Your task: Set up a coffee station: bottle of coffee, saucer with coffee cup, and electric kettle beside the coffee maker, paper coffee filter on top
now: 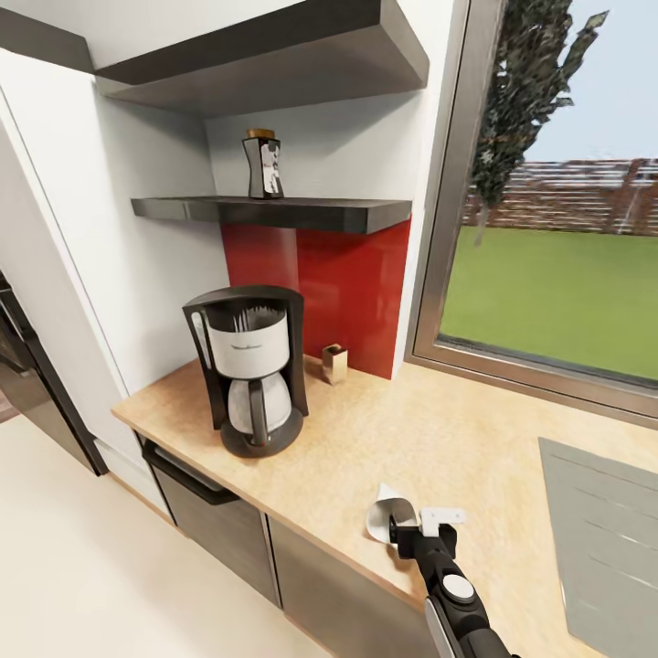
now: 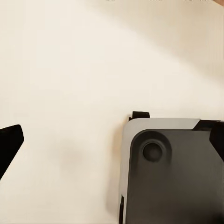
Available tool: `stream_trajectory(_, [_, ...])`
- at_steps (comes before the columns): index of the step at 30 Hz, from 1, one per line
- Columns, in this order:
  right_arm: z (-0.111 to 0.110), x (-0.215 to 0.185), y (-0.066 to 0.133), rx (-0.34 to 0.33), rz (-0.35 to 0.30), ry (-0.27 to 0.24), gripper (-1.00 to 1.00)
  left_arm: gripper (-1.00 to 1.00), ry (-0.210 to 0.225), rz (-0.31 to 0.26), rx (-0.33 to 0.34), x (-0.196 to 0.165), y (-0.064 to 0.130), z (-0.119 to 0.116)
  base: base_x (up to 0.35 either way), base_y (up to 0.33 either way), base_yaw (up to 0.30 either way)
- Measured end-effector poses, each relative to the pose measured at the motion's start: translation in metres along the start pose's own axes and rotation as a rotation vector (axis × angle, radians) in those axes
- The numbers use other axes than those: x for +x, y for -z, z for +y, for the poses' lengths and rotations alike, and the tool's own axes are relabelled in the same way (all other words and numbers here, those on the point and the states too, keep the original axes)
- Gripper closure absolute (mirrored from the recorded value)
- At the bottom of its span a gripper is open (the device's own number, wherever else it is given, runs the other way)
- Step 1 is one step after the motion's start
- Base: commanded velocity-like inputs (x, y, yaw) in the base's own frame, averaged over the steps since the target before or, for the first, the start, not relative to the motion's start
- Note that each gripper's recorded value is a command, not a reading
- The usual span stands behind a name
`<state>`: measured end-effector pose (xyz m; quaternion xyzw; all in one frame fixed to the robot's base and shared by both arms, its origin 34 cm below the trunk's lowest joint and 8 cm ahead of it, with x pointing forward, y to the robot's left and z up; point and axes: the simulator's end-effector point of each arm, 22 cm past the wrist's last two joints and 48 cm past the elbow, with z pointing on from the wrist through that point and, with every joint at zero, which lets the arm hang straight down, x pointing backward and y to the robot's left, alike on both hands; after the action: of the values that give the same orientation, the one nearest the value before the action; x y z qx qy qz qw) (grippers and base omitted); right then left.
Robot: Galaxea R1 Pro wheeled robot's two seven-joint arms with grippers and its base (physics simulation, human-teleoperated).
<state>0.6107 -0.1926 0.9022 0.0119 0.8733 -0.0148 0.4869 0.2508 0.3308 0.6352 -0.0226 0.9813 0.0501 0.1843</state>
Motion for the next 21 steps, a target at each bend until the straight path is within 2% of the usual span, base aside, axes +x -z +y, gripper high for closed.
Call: stream_trajectory(21, [-0.0003,-0.0006,-0.0001,0.0,-0.001,-0.002,-1.0,-1.0,0.0,0.0,0.0,-0.0001,-0.0001,0.0,0.02,0.0,0.0])
